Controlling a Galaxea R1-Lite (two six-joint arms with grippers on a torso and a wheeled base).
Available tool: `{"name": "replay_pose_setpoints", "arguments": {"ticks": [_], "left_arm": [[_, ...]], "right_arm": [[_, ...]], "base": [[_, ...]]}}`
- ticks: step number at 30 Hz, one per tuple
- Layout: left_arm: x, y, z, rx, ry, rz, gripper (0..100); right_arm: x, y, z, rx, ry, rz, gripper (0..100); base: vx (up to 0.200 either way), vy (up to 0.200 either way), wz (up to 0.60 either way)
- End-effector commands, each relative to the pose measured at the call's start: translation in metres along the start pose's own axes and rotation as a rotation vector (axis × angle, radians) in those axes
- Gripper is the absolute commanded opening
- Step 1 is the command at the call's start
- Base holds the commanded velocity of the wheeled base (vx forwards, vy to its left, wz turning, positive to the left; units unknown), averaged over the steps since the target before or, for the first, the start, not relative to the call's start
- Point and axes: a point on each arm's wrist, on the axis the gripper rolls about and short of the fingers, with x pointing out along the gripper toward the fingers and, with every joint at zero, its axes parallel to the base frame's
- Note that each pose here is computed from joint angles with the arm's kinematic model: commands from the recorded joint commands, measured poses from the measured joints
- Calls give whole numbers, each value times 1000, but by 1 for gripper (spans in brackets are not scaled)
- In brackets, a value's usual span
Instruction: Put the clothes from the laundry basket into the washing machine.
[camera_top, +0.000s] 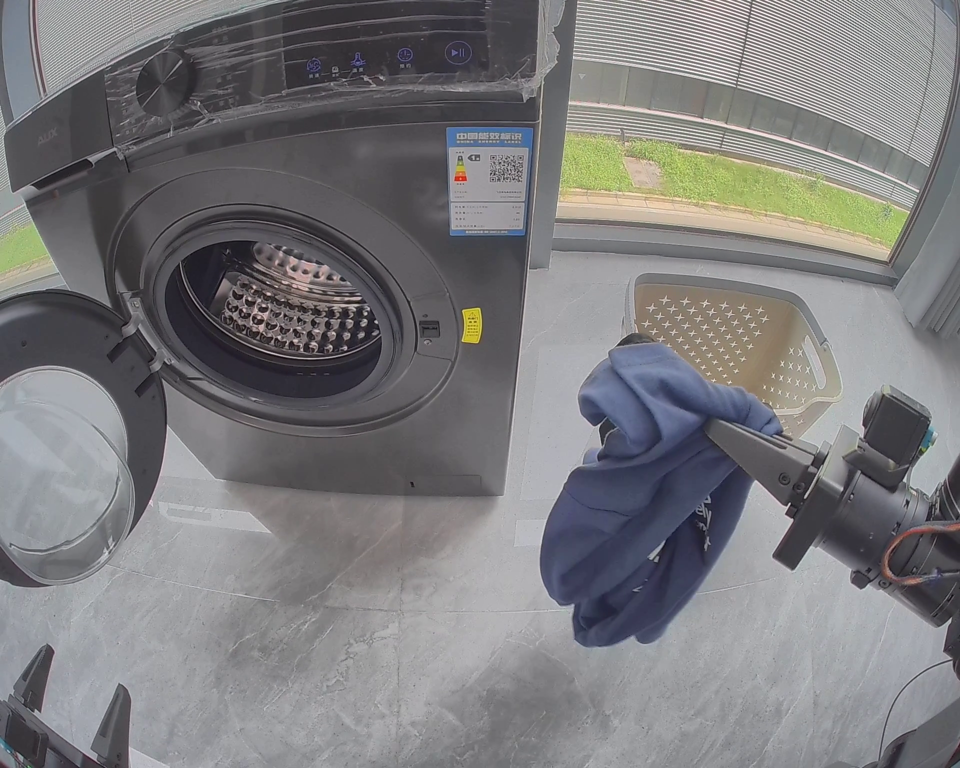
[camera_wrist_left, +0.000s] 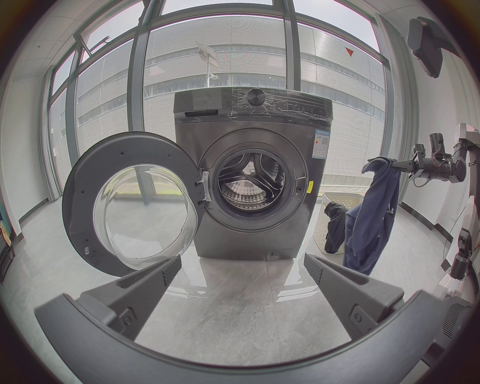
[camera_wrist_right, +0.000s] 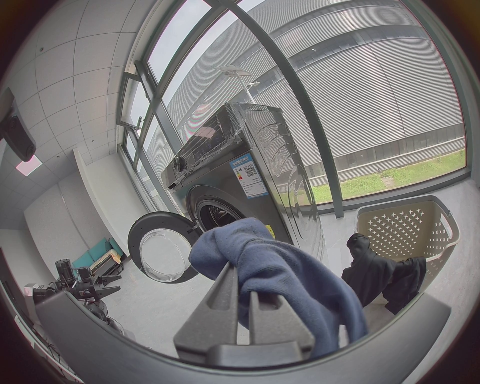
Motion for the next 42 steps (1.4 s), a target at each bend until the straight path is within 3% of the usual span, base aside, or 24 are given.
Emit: {"name": "replay_pose_setpoints", "arguments": {"ticks": [1, 4, 34, 42], "left_arm": [[0, 0, -5, -1, 4, -1, 100], [0, 0, -5, -1, 3, -1, 100], [0, 0, -5, -1, 4, -1, 100], [0, 0, -5, -1, 4, -1, 100]], "right_arm": [[0, 0, 0, 0, 1, 1, 0], [0, 0, 0, 0, 1, 1, 0], [1, -1, -2, 1, 7, -4, 0], [1, -1, -2, 1, 7, -4, 0]], "base": [[0, 0, 0], [0, 0, 0], [0, 200, 0], [0, 0, 0]]}}
